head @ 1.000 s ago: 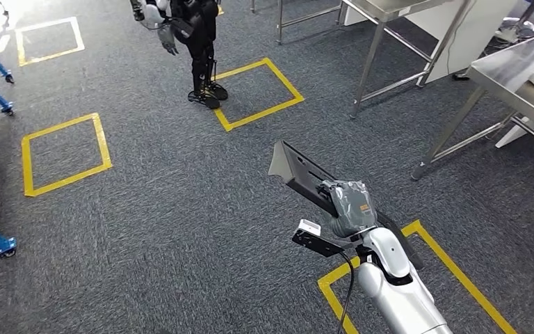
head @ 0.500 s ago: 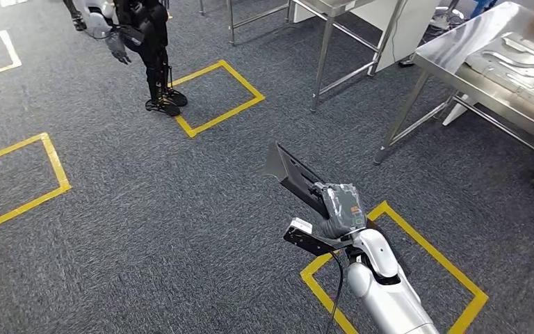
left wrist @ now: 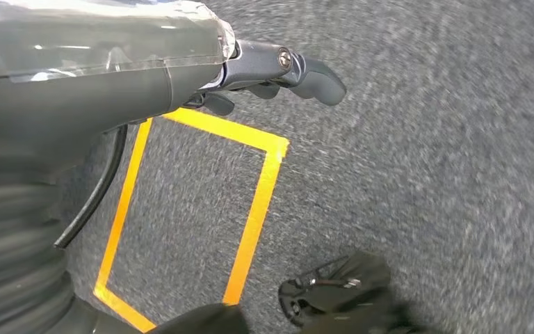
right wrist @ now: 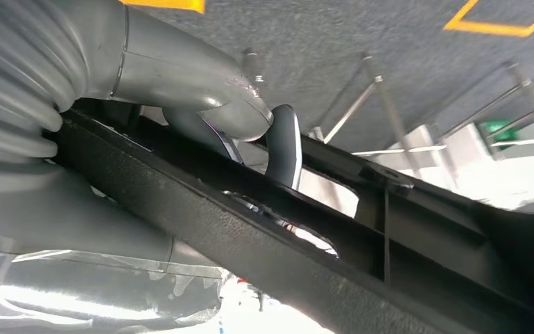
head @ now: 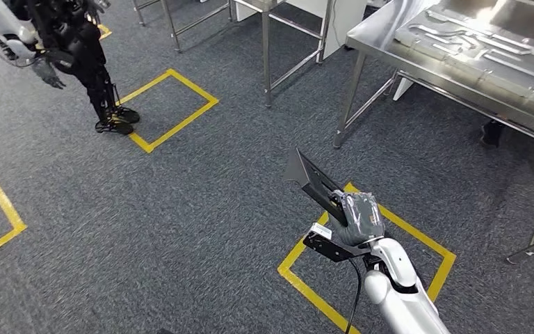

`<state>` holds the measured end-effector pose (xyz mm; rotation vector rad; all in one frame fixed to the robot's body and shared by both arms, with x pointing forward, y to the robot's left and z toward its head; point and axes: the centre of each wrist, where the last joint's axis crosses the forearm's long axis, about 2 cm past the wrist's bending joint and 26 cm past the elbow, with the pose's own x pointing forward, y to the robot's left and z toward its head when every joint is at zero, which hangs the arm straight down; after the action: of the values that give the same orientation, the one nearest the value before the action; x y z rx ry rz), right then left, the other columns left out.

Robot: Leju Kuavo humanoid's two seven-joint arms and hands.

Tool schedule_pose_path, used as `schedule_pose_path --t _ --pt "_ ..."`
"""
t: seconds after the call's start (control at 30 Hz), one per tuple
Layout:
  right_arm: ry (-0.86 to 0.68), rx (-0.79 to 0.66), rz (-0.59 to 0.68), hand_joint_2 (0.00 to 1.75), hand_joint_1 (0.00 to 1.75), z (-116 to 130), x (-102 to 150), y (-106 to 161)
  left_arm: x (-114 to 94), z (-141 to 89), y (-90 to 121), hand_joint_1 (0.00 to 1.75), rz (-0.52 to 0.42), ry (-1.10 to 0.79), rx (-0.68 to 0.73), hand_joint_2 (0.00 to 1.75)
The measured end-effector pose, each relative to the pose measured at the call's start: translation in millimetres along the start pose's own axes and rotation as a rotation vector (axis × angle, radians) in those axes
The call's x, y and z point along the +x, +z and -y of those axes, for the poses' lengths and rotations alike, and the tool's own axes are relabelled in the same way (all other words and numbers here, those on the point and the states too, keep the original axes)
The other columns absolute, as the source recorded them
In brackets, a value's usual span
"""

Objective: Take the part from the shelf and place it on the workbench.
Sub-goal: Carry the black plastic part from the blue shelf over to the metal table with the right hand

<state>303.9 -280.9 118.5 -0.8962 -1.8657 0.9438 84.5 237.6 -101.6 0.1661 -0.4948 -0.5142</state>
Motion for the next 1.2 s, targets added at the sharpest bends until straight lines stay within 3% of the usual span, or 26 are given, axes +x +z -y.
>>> schedule_pose_path --t 1.2 --pt "-0.005 0.007 -0.003 1.75 1.75 -0.8 0.6 4.2 -1.7 0.1 0.4 0.00 0.001 0.002 -0.001 1.75"
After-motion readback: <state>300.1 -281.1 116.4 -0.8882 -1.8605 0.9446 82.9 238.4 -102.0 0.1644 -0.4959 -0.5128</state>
